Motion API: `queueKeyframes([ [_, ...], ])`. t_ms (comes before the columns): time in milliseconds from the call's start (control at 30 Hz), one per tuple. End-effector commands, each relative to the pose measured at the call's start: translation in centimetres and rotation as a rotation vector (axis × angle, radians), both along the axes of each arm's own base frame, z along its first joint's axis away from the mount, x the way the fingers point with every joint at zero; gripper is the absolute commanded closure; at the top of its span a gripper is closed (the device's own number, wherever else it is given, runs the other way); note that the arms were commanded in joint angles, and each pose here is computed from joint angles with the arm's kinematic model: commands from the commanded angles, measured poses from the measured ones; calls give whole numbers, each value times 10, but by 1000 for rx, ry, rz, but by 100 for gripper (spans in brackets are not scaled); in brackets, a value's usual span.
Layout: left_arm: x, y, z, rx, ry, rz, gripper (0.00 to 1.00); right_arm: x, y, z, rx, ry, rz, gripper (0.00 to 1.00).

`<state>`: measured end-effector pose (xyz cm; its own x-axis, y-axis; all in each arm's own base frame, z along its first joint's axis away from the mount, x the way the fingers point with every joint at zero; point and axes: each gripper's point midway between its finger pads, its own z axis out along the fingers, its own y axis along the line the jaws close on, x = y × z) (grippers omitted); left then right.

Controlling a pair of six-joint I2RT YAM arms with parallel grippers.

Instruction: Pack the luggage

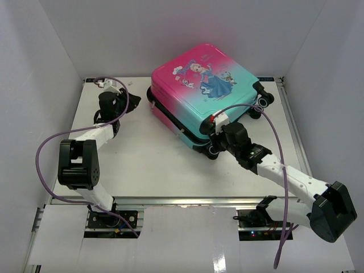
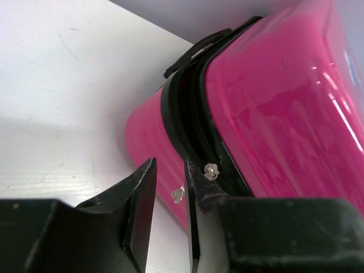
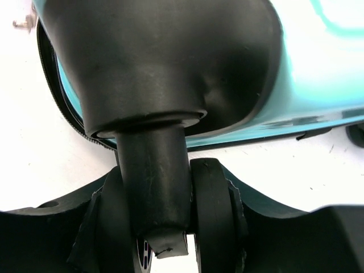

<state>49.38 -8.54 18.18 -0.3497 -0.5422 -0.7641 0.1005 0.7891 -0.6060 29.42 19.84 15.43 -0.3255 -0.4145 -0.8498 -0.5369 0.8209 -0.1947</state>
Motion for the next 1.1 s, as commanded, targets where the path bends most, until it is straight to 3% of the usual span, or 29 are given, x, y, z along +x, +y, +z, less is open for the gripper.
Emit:
queueKeyframes([
  [0,2,-12,35,-11,-108,-82,61,35,-59,59,180,-194,-291,88],
  [367,43,-29,-8,-10,34,-133,60,32,-48,71,260,-183,-231,64],
  [800,53,-63,-28,12,75,-209,57,25,-52,73,290,-193,-239,56],
  [1067,49,-47,2,45,36,-119,56,27,-48,66,280,-172,-225,55],
])
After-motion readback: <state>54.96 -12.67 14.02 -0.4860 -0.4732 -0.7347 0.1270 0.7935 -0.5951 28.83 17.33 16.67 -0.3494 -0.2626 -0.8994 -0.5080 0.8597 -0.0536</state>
